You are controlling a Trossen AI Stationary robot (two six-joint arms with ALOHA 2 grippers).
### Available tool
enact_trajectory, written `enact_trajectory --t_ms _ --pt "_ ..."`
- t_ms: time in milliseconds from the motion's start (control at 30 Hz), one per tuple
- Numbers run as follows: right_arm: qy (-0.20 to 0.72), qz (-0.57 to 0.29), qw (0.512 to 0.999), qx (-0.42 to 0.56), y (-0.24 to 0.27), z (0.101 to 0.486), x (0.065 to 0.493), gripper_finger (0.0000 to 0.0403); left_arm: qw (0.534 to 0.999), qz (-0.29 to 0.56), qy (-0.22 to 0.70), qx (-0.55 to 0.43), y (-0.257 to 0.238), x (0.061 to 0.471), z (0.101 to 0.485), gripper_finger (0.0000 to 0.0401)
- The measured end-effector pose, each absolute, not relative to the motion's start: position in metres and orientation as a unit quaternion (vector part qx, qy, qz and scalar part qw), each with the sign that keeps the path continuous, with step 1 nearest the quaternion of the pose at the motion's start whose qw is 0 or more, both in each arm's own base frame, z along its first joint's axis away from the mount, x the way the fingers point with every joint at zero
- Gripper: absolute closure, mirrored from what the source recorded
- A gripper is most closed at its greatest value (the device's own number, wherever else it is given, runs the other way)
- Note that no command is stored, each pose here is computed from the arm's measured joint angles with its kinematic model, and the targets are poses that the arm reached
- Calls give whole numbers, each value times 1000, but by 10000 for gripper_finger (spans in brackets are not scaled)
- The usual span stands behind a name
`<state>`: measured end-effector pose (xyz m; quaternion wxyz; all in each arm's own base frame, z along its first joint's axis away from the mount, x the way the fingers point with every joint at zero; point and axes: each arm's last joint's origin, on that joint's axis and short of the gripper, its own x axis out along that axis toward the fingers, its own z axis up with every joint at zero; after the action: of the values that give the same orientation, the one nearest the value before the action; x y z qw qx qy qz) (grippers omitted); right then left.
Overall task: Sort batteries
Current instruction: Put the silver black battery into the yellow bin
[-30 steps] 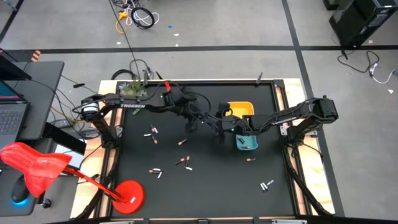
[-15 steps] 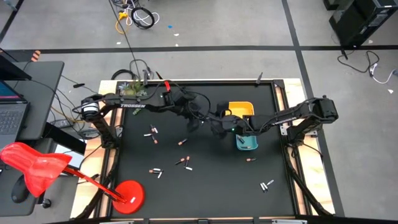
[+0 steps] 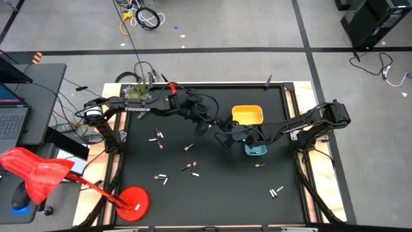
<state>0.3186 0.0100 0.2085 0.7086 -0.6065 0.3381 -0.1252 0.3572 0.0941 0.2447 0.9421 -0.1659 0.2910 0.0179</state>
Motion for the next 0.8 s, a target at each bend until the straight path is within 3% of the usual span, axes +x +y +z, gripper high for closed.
enact_trajectory --t_ms 200,500,667,800 --pt "340 -121 707 -608 10 208 318 281 941 21 288 -174 94 357 245 401" --pt "351 -102 707 -606 7 204 317 380 942 24 285 -177 95 358 246 401" --pt "353 -108 710 -600 6 204 317 380 943 25 283 -172 95 358 246 398" --pt "356 -109 709 -599 6 204 317 380 945 26 282 -166 95 358 246 360"
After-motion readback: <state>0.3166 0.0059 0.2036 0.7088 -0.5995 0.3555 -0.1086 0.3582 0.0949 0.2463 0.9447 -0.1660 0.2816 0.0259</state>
